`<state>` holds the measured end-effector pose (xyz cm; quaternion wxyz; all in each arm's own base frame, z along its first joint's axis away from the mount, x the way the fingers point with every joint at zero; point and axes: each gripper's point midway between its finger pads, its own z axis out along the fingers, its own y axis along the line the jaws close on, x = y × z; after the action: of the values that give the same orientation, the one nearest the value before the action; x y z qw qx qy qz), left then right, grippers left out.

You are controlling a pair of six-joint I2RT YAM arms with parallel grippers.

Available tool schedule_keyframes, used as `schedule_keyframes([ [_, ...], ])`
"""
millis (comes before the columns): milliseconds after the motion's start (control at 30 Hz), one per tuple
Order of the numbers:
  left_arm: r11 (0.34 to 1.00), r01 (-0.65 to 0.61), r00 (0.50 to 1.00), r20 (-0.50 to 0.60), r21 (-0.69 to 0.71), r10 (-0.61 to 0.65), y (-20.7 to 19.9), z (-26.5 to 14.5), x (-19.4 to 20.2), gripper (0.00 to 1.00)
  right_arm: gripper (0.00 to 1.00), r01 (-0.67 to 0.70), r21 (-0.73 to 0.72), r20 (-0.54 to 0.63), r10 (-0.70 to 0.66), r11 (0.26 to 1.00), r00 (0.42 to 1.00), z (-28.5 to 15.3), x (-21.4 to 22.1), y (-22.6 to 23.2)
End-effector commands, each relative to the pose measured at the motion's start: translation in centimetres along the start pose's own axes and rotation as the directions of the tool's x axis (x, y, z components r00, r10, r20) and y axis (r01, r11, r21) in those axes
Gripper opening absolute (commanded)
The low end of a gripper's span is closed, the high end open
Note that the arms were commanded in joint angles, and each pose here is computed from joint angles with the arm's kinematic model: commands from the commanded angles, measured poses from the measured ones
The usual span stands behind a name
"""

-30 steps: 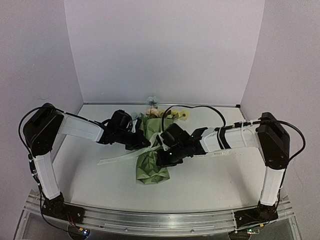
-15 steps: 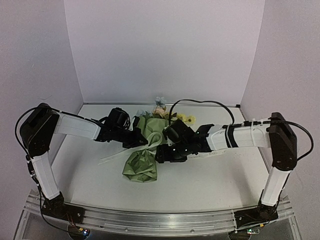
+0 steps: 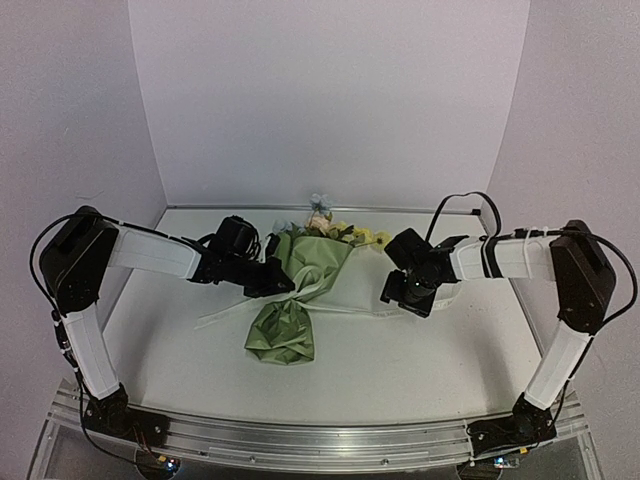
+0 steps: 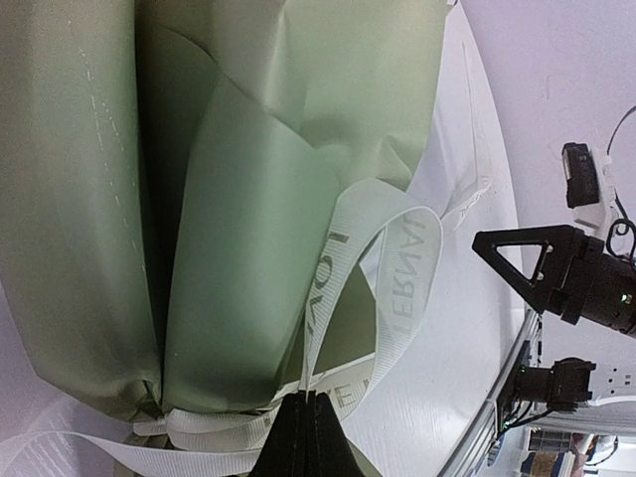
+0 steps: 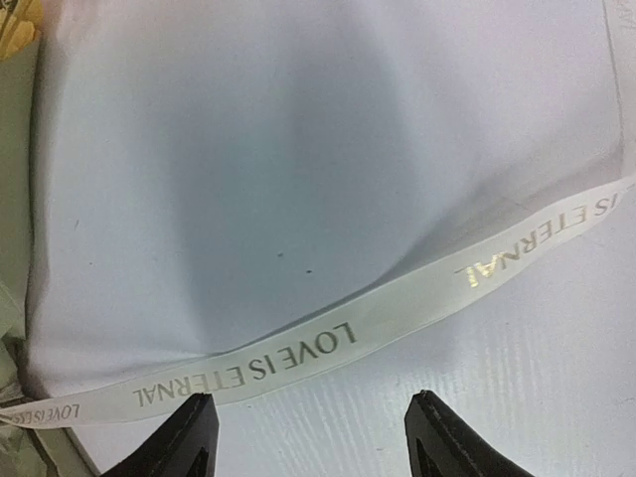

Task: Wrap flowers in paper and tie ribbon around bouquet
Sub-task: Cross the half-tied ribbon over the folded bouquet.

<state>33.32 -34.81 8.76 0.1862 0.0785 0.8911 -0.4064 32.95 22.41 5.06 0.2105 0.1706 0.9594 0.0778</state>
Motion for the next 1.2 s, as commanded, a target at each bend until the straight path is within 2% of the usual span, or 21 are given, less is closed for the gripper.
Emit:
schedule_keyframes([
  [0, 0.998, -0.048, 0.998, 0.047, 0.05, 0.046, -2.3, -1.4, -1.8, 0.0, 0.66, 0.019, -0.055, -0.009, -0.02, 0.998, 1.0, -0.3, 0.9, 3.1],
  [133, 0.997, -0.049, 0.998, 0.046, 0.053, 0.047, -2.4, -1.4, -1.8, 0.0, 0.66, -0.023, -0.039, -0.053, 0.021, 0.999, 0.998, 0.9, 2.4, 2.4],
  [233, 0.997, -0.05, 0.998, 0.045, 0.057, 0.047, -2.5, -1.5, -1.8, 0.0, 0.67, -0.107, 0.008, -0.044, 0.107, 0.994, 0.993, 1.7, 2.5, 0.2],
  [367, 0.997, -0.05, 0.998, 0.045, 0.062, 0.047, -2.7, -1.6, -1.7, 0.0, 0.68, -0.22, 0.06, 0.0, 0.221, 0.974, 0.975, 2.1, 0.8, -3.9],
  [600, 0.996, -0.056, 0.998, 0.046, 0.072, 0.053, -2.9, -1.8, -1.7, 0.0, 0.69, -0.326, 0.121, 0.088, 0.317, 0.938, 0.944, 2.1, -3.0, -7.8],
  [1000, 0.994, -0.077, 0.996, 0.045, 0.081, 0.073, -3.2, -1.7, -1.9, 0.0, 0.66, -0.267, 0.256, 0.004, 0.275, 0.929, 0.961, 4.2, -2.7, -8.4],
  [1167, 0.991, -0.097, 0.995, 0.049, 0.092, 0.092, -3.8, -1.9, -2.2, 0.0, 0.59, -0.233, 0.323, -0.046, 0.261, 0.917, 0.964, 5.2, -2.0, -8.7],
])
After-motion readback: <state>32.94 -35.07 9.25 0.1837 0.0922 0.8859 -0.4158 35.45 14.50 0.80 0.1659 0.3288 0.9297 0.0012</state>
